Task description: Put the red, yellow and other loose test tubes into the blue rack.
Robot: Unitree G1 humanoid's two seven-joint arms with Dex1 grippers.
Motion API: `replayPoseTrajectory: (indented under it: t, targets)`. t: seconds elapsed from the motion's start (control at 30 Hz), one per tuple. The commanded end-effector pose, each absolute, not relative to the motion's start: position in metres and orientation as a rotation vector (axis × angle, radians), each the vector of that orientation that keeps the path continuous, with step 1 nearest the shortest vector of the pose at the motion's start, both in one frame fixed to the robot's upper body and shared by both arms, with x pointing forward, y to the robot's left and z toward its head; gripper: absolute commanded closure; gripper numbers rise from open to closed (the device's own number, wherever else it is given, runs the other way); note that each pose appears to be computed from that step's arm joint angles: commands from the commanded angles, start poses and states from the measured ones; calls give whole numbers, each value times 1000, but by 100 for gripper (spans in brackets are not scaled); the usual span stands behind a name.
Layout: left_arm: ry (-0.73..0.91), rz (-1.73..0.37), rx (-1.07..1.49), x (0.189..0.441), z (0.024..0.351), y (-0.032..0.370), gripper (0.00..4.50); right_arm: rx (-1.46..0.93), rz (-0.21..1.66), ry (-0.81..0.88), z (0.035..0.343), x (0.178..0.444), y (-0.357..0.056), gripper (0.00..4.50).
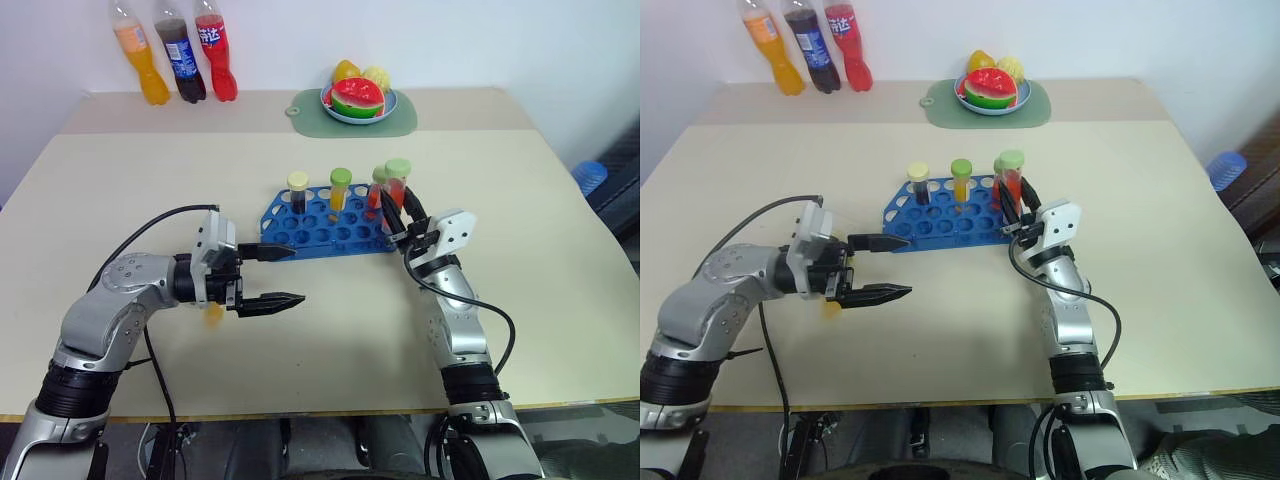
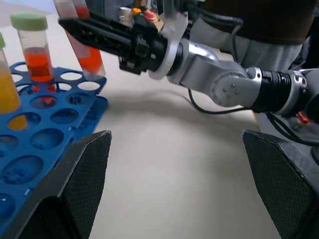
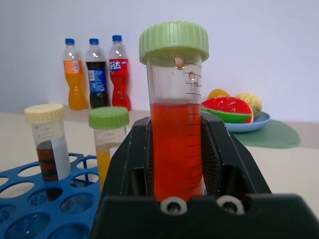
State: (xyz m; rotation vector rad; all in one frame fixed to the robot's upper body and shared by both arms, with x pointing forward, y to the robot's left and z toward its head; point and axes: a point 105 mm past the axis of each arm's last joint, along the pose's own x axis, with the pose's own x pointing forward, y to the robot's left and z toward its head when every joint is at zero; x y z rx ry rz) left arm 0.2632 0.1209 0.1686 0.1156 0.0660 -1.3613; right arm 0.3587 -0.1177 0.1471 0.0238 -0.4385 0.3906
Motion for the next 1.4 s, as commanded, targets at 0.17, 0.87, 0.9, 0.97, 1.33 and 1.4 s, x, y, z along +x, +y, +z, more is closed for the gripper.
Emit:
replayPoseTrajectory:
  t: [0.17, 0.87, 0.9, 0.97, 1.33, 1.4]
  targets:
    - [31, -1343, 140, 258, 181, 125, 19, 50, 438, -456, 142, 363, -104, 372]
    - [-38, -1228, -67, 262, 199, 129, 19, -151, 542, -438, 136, 347, -120, 29]
    - [-36, -1209, -89, 263, 202, 130, 19, -179, 554, -431, 138, 343, -123, 29]
    - [6, -1147, -152, 267, 205, 132, 19, -222, 595, -402, 140, 332, -130, 29]
    - [489, -611, -124, 297, 196, 162, 19, -346, 921, -121, 152, 251, -168, 29]
    - [590, -570, -153, 300, 190, 165, 19, -362, 996, -63, 149, 238, -169, 29]
